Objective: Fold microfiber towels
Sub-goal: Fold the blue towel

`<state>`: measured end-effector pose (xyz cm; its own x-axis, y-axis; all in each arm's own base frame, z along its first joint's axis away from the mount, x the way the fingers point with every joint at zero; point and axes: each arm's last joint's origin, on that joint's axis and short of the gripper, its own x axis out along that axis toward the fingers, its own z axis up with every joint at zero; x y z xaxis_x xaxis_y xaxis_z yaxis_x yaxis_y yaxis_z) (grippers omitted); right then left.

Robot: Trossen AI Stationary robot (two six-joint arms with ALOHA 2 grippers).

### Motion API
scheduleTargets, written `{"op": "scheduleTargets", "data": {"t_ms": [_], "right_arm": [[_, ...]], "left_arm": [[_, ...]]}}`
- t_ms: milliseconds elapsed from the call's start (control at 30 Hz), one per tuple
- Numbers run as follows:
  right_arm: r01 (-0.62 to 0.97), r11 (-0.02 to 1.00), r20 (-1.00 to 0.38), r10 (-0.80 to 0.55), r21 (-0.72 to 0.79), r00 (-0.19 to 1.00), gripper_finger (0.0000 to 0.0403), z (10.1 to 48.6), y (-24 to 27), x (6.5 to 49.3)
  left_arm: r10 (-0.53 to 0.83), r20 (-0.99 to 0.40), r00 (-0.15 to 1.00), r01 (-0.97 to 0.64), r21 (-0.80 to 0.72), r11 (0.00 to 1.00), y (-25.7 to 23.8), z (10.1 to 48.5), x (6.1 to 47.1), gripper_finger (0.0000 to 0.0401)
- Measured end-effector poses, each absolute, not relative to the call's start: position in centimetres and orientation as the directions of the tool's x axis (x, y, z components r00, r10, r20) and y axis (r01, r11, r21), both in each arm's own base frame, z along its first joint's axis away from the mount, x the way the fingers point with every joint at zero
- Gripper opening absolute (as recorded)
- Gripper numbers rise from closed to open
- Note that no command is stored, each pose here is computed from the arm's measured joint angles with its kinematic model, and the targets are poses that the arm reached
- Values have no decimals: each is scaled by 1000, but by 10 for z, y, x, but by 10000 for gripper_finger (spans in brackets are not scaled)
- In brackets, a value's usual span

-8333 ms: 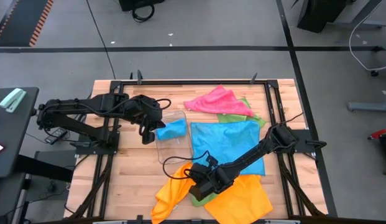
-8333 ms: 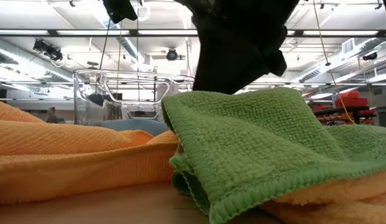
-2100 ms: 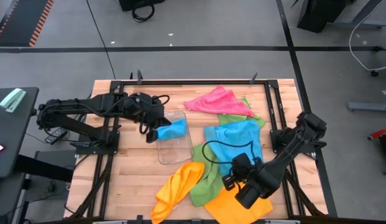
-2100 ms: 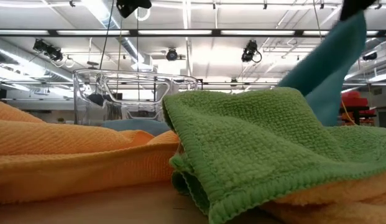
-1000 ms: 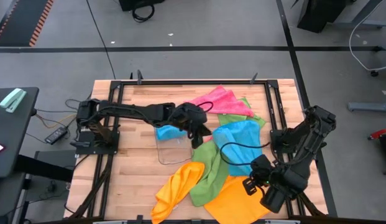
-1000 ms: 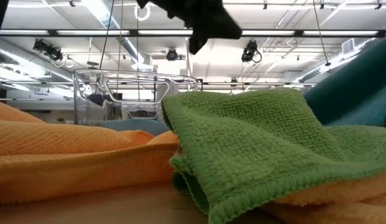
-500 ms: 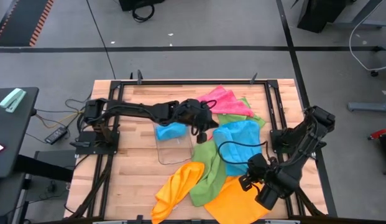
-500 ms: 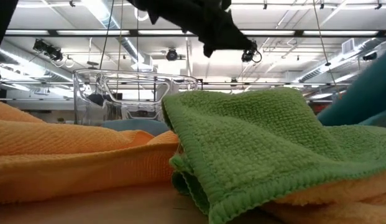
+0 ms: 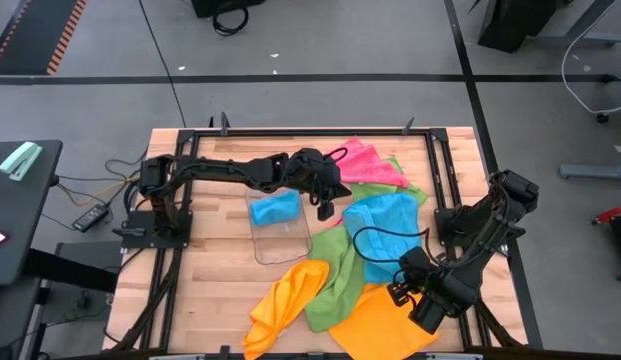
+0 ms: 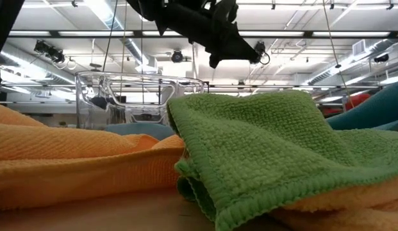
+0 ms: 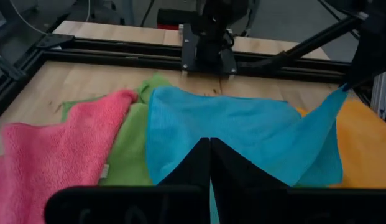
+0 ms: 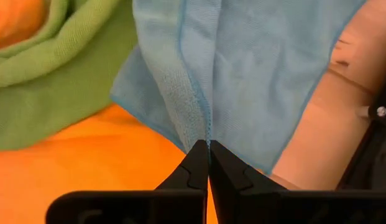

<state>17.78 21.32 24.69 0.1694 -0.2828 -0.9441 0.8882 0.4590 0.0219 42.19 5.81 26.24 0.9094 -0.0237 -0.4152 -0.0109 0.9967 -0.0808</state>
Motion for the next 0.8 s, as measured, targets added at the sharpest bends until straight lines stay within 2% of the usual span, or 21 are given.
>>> {"op": "scheduleTargets", "data": {"t_ms": [300, 433, 567, 700, 800], "right_arm": [[815, 572, -944, -311, -93, 111, 11, 230, 212, 164], [773, 615, -953, -300, -156, 46, 11, 223, 210, 161], [724, 669, -960, -276, -166, 35, 13, 214, 211, 158], [727, 669, -970, -242, -157, 12, 29, 203, 211, 156], [738, 659, -976, -220, -148, 1, 59, 197, 211, 155]], "left_arm": [[-26, -386, 922, 23, -12, 1000, 56, 265, 423, 18], [-28, -387, 922, 17, -30, 999, 55, 265, 423, 11], [-27, -387, 922, 4, -59, 998, 56, 265, 423, 11], [-28, -387, 922, -2, -75, 997, 55, 265, 423, 23], [-29, -387, 922, -1, -75, 997, 55, 265, 423, 25]]}}
